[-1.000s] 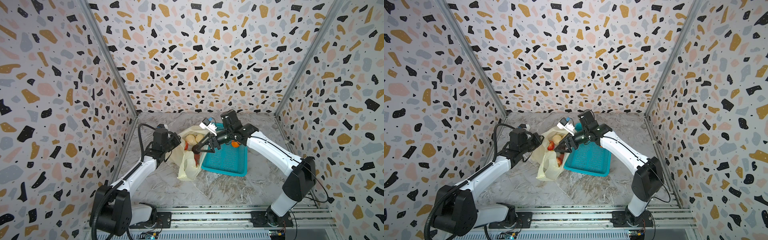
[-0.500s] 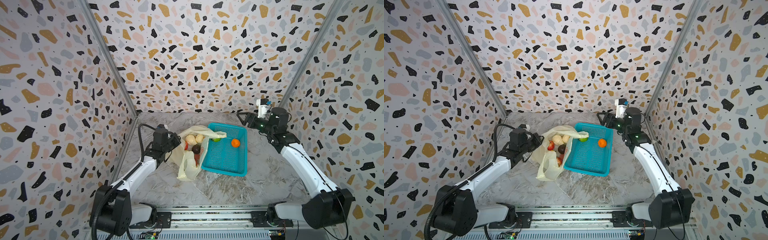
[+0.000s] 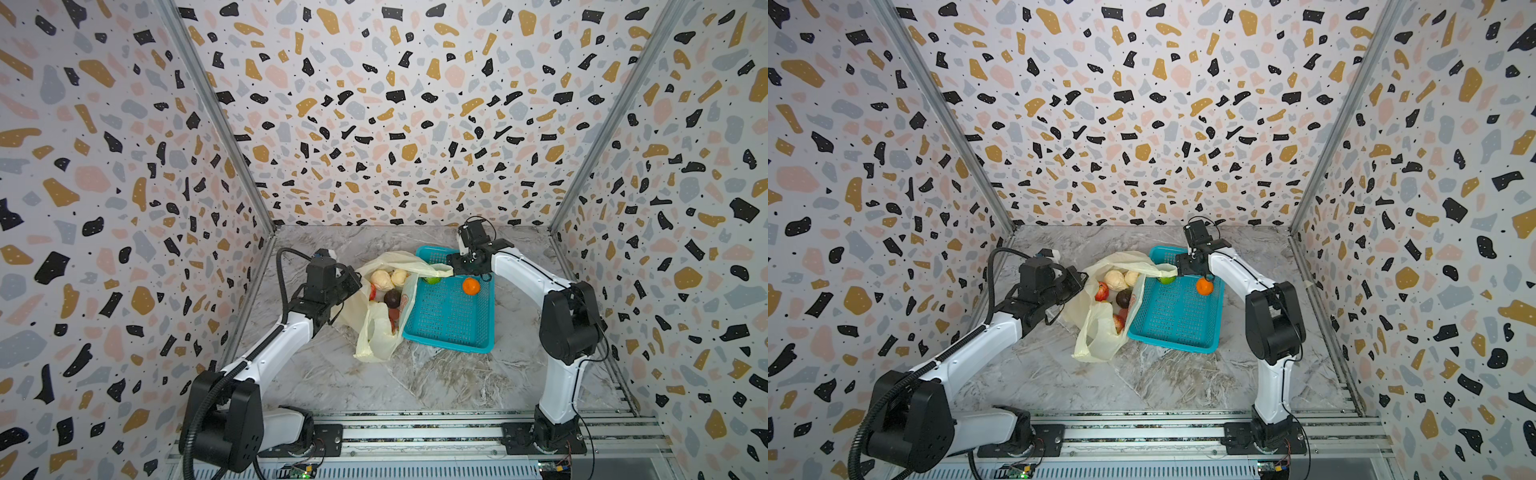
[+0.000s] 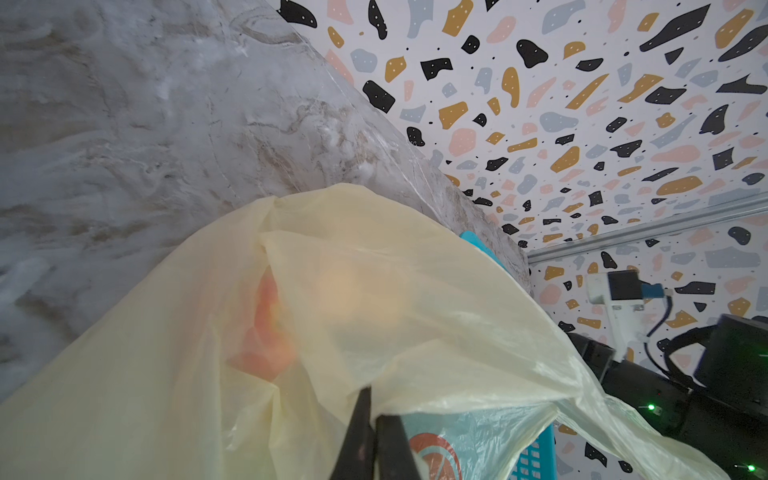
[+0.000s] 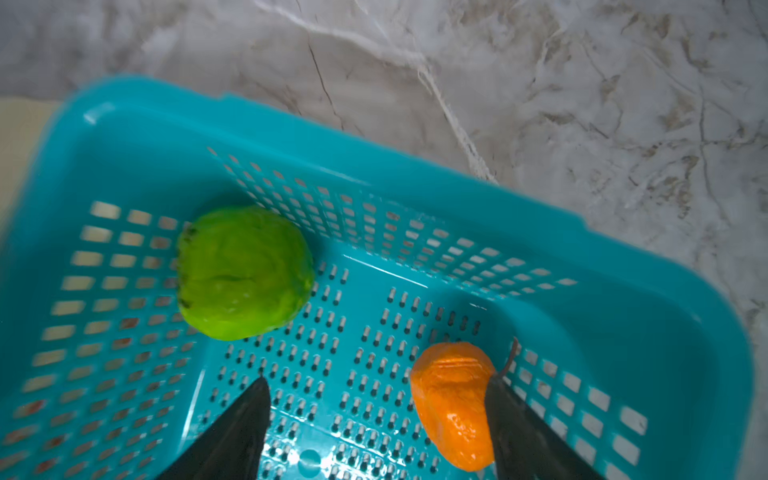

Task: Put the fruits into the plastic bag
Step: 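Move the right gripper into the basket and grasp the orange, then carry the orange to the bag and release it inside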

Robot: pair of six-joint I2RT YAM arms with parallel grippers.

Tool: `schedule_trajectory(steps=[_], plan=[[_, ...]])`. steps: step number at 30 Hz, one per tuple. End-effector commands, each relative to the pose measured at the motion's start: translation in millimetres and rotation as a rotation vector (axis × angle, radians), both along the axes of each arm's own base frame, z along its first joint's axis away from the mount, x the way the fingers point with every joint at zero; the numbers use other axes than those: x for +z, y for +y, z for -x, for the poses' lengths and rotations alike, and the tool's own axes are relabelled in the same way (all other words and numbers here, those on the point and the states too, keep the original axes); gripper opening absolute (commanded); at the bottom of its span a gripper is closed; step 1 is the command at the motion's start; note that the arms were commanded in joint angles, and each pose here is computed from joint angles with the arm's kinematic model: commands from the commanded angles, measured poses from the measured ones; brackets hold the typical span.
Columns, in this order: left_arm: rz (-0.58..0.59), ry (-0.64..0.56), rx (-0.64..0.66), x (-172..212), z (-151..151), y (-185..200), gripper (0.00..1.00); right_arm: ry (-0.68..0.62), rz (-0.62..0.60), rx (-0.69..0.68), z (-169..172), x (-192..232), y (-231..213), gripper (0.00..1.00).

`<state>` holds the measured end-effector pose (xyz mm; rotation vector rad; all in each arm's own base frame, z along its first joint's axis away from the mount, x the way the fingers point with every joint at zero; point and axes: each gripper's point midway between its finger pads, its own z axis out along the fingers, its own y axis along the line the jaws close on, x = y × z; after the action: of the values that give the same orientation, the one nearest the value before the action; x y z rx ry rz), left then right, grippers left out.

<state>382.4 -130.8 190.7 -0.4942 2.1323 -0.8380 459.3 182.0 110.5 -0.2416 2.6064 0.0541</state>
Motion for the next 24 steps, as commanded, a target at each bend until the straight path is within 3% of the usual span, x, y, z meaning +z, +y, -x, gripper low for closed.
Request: schedule_trajectory(steps=[1,8,14,21,24], plan=[[-0.008,-0.018,-0.013,2,0,0,0.00,0.015,0.174,-0.039,7,-3,-30,0.82],[-0.013,-0.013,-0.017,0,-2,-1,0.00,0.052,0.217,-0.032,16,-36,-39,0.82],[-0.012,-0.009,-0.019,-2,-3,-2,0.00,0.076,0.168,-0.011,8,-52,-27,0.81],[-0.026,-0.009,-0.015,0,-3,0,0.00,0.101,0.109,-0.006,14,-60,-19,0.72],[-0.021,-0.008,-0.015,0,-3,-1,0.00,0.074,0.091,-0.012,14,-53,-18,0.63]])
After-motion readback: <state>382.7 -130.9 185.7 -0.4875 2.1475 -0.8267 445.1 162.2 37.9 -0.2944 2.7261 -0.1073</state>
